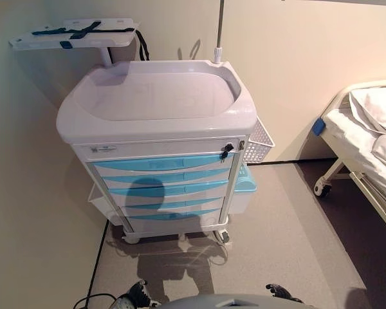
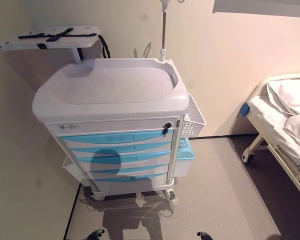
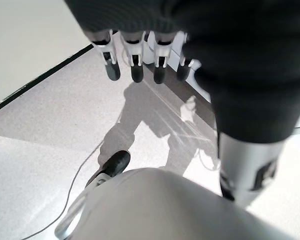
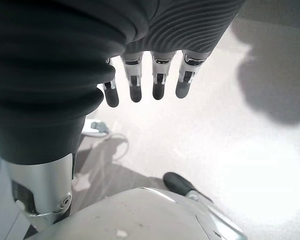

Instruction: Open the drawer and pick up the medicine

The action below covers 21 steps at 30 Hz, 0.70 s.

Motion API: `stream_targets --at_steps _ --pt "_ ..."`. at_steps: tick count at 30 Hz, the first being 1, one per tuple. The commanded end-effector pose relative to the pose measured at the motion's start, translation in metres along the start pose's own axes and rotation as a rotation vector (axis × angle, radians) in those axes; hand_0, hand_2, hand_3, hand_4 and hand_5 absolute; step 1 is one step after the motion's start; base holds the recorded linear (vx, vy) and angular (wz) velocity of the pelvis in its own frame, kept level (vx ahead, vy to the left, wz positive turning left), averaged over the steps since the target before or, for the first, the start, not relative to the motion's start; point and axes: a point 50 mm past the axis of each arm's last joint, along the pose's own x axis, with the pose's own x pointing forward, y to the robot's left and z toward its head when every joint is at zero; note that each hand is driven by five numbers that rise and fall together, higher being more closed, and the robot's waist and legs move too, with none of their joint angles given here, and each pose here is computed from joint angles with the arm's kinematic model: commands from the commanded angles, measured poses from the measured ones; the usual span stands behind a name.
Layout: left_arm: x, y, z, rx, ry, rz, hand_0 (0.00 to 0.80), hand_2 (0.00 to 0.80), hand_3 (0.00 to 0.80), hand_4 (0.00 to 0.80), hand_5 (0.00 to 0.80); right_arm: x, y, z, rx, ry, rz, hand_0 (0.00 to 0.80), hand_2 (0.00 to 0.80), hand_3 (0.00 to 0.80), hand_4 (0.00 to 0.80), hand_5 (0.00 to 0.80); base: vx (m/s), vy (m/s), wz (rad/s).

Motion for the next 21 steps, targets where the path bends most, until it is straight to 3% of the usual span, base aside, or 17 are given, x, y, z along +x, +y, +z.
stream_targets --at_steps 1,13,21 --pt "0.004 -0.003 0.020 -0.049 -0.041 -0.003 0.000 0.000 0.000 0.000 0.000 0.003 -0.006 0.014 -0.063 -0.033 -0.007 0.000 0.000 0.000 0.000 0.000 0.000 0.000 0.00" --pt "0.004 0.020 0.032 -0.235 -0.115 0.085 0.000 0.000 0.000 0.000 0.000 0.002 -0.010 0.007 -0.018 -0.022 -0.030 0.000 0.000 0.000 0.000 0.000 0.000 0.000 0.00" --pt "-0.008 0.055 0.091 -0.370 -0.426 0.163 0.000 0.000 0.000 0.000 0.000 0.004 -0.024 0.021 -0.002 -0.075 -0.082 0.000 0.000 0.000 0.000 0.000 -0.067 0.040 -0.04"
